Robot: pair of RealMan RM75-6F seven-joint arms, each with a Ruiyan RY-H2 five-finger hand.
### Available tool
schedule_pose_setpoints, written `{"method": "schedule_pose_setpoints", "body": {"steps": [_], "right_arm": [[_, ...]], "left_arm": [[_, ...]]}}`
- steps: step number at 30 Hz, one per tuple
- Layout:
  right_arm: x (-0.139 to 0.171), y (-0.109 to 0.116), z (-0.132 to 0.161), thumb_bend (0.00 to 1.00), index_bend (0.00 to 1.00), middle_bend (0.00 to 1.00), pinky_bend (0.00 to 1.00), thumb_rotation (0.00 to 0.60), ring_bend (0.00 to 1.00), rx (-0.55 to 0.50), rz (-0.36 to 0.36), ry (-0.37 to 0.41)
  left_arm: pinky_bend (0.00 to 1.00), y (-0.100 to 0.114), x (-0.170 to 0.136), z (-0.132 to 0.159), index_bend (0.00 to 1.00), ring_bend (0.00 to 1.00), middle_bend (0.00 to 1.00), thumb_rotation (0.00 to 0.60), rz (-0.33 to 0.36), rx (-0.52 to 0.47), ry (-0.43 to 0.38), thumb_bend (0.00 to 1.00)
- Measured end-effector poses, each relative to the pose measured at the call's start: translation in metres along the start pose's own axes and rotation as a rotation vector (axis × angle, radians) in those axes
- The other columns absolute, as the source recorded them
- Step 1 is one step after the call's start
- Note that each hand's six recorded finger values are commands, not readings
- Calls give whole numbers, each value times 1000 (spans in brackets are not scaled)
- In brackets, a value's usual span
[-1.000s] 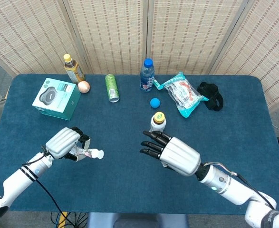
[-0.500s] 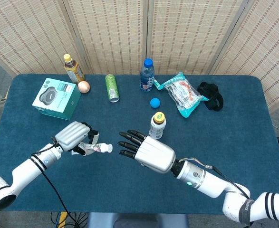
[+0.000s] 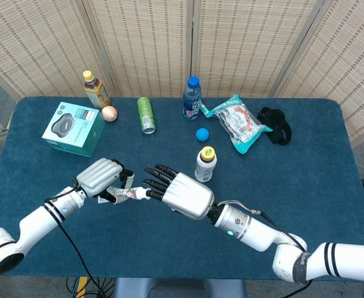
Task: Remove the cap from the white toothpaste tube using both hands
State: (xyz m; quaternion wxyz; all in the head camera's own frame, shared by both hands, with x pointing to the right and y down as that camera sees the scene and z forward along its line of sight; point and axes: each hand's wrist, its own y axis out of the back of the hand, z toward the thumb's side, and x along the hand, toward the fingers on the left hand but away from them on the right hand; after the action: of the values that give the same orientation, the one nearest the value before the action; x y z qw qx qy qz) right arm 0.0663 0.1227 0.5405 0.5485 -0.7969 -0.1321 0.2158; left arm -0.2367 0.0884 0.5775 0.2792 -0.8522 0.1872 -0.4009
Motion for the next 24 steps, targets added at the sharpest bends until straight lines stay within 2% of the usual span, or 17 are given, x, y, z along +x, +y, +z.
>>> {"method": "schedule_pose_setpoints", "body": {"steps": [8, 24], "right_arm": [[-16, -4, 4, 999, 334, 217, 142, 558, 35, 2, -11, 5], [-20, -11, 5, 999, 334, 215, 143, 557, 35, 27, 6, -2]], "left_arm": [[320, -2, 2, 5, 584, 460, 677, 600, -8, 6, -10, 394], [326, -2, 2, -1, 584, 462, 678, 600, -23, 1, 12, 394]]}}
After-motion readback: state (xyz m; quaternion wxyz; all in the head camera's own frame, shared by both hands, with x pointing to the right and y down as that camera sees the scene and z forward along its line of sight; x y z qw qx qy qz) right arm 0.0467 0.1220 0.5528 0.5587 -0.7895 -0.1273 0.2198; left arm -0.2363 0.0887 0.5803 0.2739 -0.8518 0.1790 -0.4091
